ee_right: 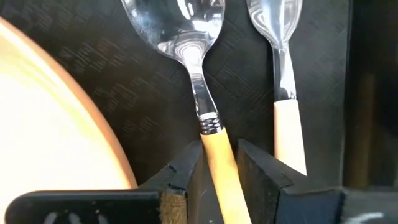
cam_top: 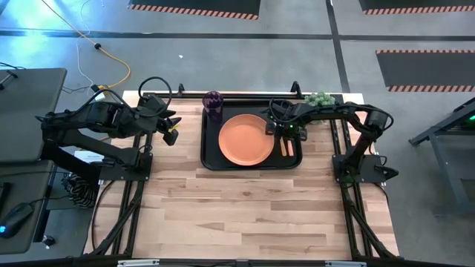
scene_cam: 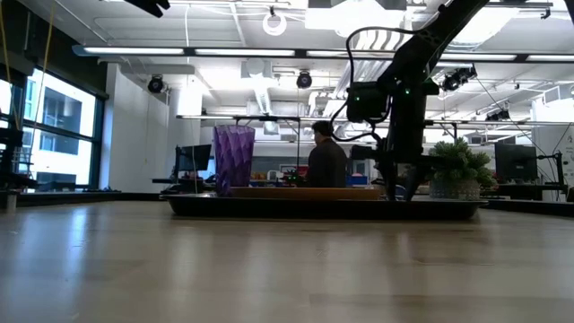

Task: Pick and place plate/cup/fork/spoon on tray
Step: Put the yellow spoon to the right of the orange plate on the black serving tray

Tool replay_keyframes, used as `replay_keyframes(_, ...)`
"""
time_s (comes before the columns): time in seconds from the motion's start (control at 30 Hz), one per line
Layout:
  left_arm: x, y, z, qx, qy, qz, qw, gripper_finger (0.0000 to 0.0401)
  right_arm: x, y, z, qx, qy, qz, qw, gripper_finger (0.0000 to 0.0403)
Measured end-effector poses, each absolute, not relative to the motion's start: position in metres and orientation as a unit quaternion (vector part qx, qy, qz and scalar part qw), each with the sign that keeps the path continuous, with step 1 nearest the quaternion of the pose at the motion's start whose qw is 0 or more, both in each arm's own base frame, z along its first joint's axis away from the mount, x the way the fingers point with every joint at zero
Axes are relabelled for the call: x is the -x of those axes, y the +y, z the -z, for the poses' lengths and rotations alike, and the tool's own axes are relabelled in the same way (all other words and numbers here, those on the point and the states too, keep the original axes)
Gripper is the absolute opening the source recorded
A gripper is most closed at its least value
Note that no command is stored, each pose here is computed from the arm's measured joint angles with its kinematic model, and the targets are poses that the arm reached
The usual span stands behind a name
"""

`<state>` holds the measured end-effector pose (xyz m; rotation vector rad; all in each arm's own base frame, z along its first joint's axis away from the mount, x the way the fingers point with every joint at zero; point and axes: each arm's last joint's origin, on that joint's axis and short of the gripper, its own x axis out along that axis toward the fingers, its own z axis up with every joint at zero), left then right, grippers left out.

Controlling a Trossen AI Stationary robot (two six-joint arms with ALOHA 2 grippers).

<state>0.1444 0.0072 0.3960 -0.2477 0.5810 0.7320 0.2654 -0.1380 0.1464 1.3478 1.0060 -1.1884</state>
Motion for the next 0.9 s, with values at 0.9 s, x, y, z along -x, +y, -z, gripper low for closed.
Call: replay_keyframes(0.9,-0.1448,0.0065,-0.3955,0.137,0.281,-0.343,0.886,0.0133,-0.2674,-0.1394,-0.1468,-0.59,0.38,0.516,0.491,0.0087)
